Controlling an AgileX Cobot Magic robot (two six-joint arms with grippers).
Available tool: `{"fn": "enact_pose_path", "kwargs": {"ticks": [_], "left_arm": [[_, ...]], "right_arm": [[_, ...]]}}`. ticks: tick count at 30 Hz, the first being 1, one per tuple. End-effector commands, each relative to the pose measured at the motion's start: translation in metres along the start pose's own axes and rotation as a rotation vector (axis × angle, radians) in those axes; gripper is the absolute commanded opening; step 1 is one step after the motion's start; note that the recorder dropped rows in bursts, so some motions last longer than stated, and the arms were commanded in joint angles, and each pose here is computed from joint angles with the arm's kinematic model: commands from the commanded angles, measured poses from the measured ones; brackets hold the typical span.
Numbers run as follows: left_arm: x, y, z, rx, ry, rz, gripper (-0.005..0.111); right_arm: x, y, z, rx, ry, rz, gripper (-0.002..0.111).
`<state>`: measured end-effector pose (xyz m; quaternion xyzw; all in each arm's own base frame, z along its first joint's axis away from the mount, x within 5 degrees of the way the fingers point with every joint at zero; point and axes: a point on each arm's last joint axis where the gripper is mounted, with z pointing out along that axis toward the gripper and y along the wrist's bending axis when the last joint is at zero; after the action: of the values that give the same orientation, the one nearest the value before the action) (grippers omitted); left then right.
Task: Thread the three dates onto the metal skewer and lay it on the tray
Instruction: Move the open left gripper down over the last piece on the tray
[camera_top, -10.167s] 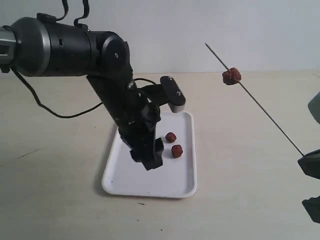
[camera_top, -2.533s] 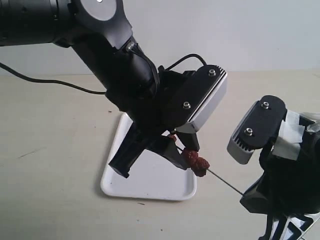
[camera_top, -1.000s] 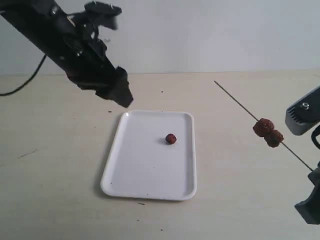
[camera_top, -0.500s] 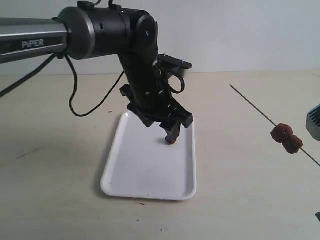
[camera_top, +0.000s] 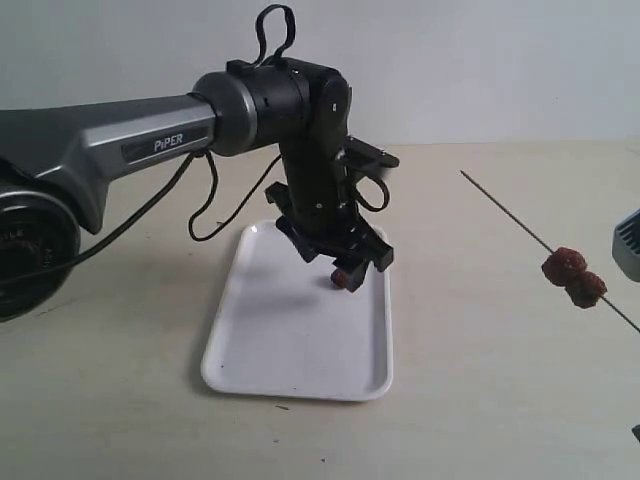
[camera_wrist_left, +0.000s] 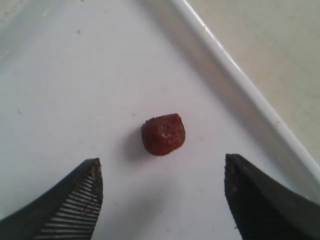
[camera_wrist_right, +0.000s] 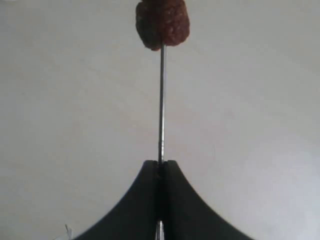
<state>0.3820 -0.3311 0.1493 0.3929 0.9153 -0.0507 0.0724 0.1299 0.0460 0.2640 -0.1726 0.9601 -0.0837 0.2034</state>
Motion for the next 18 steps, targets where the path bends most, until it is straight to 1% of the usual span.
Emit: {"fn": "enact_pose_path", "kwargs": {"ticks": [1,6,13,18], "left_arm": [[-0.002,0.001,0.005,-0.030,0.016,0.041,0.068],[-0.001,0.002,0.017,-0.037,0.040,0.048,0.068],[-0.006,0.003,0.020,-0.046,-0.008,0.061,0.068],[-0.006,0.003,0.023,-0.046,-0.009,0.079,0.068]], "right_arm": [[-0.001,-0.002,-0.003,0.007,-0.016,0.001,0.000],[0.000,-0.002,-0.003,0.008,-0.015,0.001,0.000],[0.000,-0.002,-0.003,0.008,-0.013,0.001,0.000],[0.000,-0.002,-0.003,0.008,-0.013,0.001,0.000]]}}
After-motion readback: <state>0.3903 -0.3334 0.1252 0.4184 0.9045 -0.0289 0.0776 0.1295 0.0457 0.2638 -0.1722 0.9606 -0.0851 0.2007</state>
